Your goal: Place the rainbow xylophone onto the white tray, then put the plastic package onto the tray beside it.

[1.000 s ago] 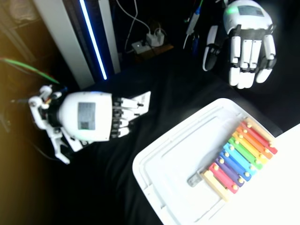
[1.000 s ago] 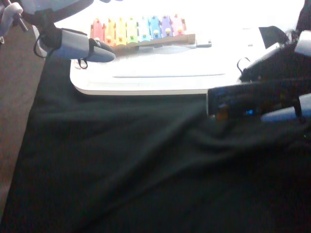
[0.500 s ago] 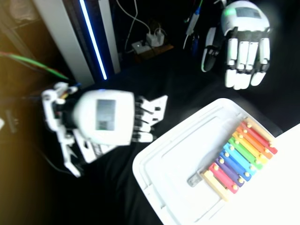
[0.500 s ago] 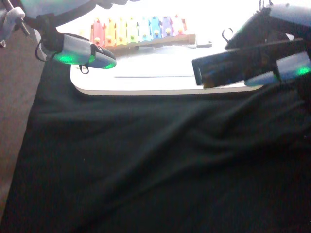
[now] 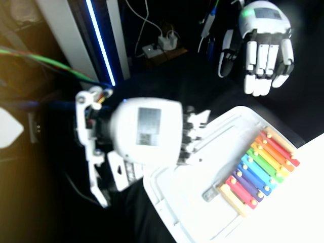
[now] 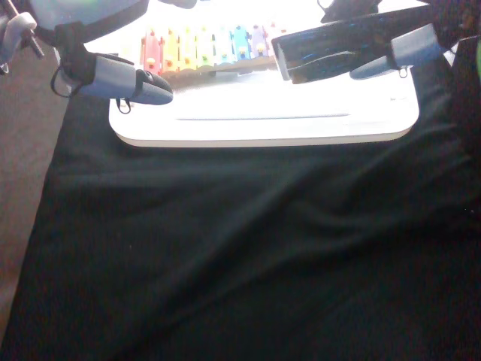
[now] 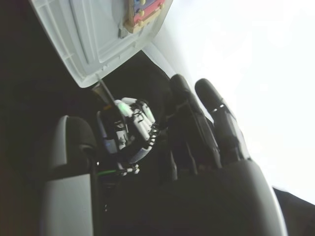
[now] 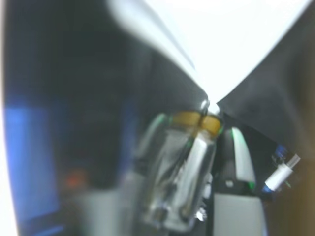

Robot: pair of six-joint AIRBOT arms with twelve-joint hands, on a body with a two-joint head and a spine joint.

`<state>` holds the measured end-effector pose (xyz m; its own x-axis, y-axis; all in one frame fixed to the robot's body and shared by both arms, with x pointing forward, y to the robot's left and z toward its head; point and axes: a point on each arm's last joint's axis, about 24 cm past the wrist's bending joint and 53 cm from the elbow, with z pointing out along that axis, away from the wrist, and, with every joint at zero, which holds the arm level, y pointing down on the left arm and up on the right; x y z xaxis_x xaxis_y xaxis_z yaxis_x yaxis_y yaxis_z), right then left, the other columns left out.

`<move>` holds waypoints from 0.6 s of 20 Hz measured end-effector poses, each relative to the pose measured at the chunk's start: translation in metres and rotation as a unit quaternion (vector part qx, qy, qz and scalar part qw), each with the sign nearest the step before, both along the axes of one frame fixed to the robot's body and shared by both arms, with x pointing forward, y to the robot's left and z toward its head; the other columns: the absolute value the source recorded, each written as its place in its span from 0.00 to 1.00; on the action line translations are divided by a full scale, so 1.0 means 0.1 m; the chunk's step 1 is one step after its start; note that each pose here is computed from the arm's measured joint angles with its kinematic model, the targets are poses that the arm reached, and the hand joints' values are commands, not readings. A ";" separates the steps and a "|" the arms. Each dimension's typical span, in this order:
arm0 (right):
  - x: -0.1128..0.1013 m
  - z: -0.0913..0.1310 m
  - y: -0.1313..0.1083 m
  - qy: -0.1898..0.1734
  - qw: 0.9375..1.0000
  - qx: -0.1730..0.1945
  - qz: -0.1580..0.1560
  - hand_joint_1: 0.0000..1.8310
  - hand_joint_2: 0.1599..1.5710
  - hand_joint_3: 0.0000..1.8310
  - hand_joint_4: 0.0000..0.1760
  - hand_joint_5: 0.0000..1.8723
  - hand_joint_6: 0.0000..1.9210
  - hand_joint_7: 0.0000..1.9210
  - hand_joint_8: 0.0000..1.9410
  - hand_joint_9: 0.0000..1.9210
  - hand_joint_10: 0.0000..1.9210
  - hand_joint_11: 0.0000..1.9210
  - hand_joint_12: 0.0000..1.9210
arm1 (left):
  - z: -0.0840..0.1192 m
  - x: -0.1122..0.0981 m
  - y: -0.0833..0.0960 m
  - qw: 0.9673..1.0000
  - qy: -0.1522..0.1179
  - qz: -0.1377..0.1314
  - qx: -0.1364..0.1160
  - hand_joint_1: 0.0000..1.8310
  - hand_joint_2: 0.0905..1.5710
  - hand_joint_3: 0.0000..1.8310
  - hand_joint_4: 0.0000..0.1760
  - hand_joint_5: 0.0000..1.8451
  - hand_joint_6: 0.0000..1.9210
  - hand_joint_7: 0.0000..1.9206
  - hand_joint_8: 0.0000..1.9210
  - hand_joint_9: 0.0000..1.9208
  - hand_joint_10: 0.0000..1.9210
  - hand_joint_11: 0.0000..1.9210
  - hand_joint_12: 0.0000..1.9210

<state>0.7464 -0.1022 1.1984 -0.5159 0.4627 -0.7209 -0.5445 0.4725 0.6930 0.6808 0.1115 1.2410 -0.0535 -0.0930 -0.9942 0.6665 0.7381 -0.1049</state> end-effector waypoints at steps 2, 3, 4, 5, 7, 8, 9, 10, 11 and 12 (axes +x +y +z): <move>0.06 -0.11 0.07 0.005 1.000 -0.013 -0.004 0.76 0.64 0.00 0.00 0.55 0.38 0.54 0.41 0.57 0.56 0.40 0.57 | 0.02 -0.03 -0.03 1.000 -0.002 -0.005 -0.004 0.53 0.61 0.00 0.00 0.19 0.00 0.32 0.00 0.33 0.01 0.02 0.66; 0.09 -0.14 0.10 0.007 1.000 -0.014 -0.006 0.75 0.66 0.00 0.00 0.51 0.44 0.52 0.45 0.56 0.58 0.40 0.53 | 0.03 -0.03 -0.04 1.000 -0.004 -0.006 -0.005 0.52 0.62 0.01 0.00 0.18 0.00 0.32 0.00 0.33 0.01 0.02 0.66; 0.13 -0.15 0.11 0.009 1.000 -0.014 -0.010 0.76 0.66 0.00 0.00 0.51 0.39 0.51 0.50 0.55 0.62 0.41 0.62 | 0.04 -0.03 -0.04 1.000 -0.005 -0.007 -0.007 0.52 0.63 0.00 0.00 0.18 0.00 0.32 0.00 0.34 0.01 0.02 0.69; 0.17 -0.18 0.10 0.010 1.000 -0.017 -0.015 0.76 0.67 0.00 0.00 0.52 0.38 0.52 0.51 0.49 0.67 0.31 0.68 | 0.04 -0.04 -0.05 1.000 -0.005 -0.007 -0.009 0.52 0.63 0.00 0.00 0.17 0.00 0.33 0.00 0.34 0.01 0.00 0.70; 0.27 -0.24 0.08 0.015 0.999 -0.023 -0.030 0.76 0.65 0.00 0.00 0.56 0.31 0.52 0.50 0.54 0.61 0.38 0.67 | 0.05 -0.05 -0.07 1.000 -0.004 -0.010 -0.010 0.55 0.62 0.00 0.00 0.18 0.00 0.34 0.00 0.33 0.00 0.00 0.67; 0.30 -0.26 0.07 0.016 0.999 -0.025 -0.034 0.76 0.66 0.00 0.00 0.53 0.39 0.51 0.50 0.51 0.63 0.36 0.64 | 0.05 -0.07 -0.08 1.000 -0.004 -0.012 -0.011 0.54 0.61 0.00 0.00 0.19 0.00 0.34 0.00 0.31 0.00 0.00 0.64; 0.32 -0.27 0.07 0.018 0.999 -0.026 -0.037 0.76 0.67 0.00 0.00 0.52 0.41 0.50 0.50 0.51 0.63 0.36 0.64 | 0.05 -0.07 -0.09 1.000 -0.005 -0.013 -0.012 0.54 0.61 0.00 0.00 0.19 0.00 0.35 0.01 0.32 0.00 0.00 0.64; 0.35 -0.29 0.09 0.017 0.999 -0.027 -0.039 0.76 0.67 0.00 0.00 0.53 0.36 0.49 0.55 0.49 0.65 0.34 0.66 | 0.06 -0.08 -0.09 1.000 -0.006 -0.014 -0.013 0.51 0.62 0.00 0.13 0.18 0.00 0.34 0.00 0.30 0.00 0.00 0.62; 0.38 -0.30 0.09 0.017 0.999 -0.028 -0.042 0.75 0.67 0.00 0.00 0.52 0.42 0.48 0.54 0.50 0.65 0.35 0.66 | 0.07 -0.08 -0.09 1.000 -0.008 -0.014 -0.014 0.53 0.62 0.00 0.02 0.19 0.00 0.35 0.00 0.30 0.00 0.00 0.61; 0.42 -0.31 0.07 0.016 0.998 -0.028 -0.047 0.76 0.66 0.00 0.00 0.57 0.27 0.51 0.52 0.53 0.64 0.40 0.70 | 0.08 -0.08 -0.10 1.000 -0.008 -0.015 -0.016 0.53 0.61 0.00 0.03 0.19 0.00 0.34 0.00 0.30 0.00 0.00 0.60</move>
